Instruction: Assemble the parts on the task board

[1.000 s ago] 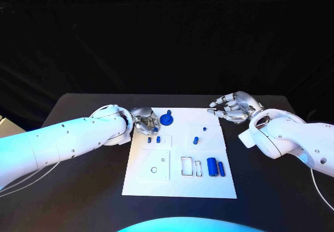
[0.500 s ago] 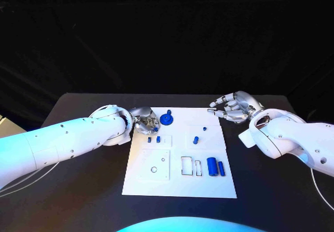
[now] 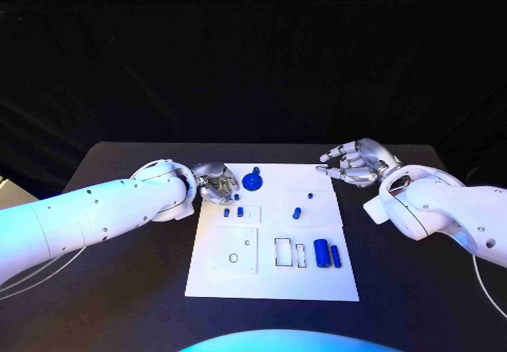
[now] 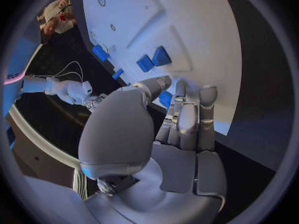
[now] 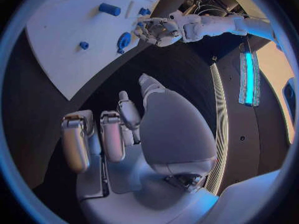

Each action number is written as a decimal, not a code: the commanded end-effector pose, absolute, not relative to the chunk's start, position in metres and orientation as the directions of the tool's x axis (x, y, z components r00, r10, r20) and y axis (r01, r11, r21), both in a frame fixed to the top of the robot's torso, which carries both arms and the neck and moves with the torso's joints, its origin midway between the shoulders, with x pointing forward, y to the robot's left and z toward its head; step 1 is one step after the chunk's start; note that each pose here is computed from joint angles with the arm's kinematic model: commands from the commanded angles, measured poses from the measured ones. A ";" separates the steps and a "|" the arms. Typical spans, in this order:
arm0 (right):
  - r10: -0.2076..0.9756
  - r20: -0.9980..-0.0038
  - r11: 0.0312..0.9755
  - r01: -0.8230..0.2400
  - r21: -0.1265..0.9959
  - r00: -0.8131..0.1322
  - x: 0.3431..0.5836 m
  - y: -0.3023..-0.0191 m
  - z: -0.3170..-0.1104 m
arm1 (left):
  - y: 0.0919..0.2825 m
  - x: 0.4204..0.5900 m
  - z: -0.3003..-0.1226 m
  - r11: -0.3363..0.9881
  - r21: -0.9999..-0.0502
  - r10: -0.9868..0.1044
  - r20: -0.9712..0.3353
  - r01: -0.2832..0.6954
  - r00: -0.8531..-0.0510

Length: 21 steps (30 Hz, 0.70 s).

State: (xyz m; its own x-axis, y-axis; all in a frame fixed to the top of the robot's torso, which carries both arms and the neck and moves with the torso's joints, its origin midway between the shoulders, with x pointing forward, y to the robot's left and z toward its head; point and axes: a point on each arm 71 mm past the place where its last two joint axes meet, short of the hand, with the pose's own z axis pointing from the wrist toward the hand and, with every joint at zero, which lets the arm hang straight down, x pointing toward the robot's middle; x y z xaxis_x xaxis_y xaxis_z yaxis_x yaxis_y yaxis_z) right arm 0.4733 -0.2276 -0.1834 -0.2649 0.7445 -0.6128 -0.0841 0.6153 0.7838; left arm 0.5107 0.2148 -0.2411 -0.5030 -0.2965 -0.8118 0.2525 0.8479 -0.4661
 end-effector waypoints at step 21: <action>0.148 -0.969 0.886 -0.408 0.220 -0.199 0.486 -0.210 -0.196 | 0.260 0.512 -0.199 0.429 -0.889 -0.779 -0.454 0.160 -0.432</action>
State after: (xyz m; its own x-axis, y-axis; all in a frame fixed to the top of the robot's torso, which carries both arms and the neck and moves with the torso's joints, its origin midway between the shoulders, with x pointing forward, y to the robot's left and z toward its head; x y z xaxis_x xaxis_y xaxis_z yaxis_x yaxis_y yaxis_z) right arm 0.4864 -0.2114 -0.1921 -0.2379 0.3352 -0.9116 -0.3540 0.8441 0.4028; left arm 0.5119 0.2629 -0.2086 -0.4432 -0.6296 -0.6380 0.1696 0.6400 -0.7494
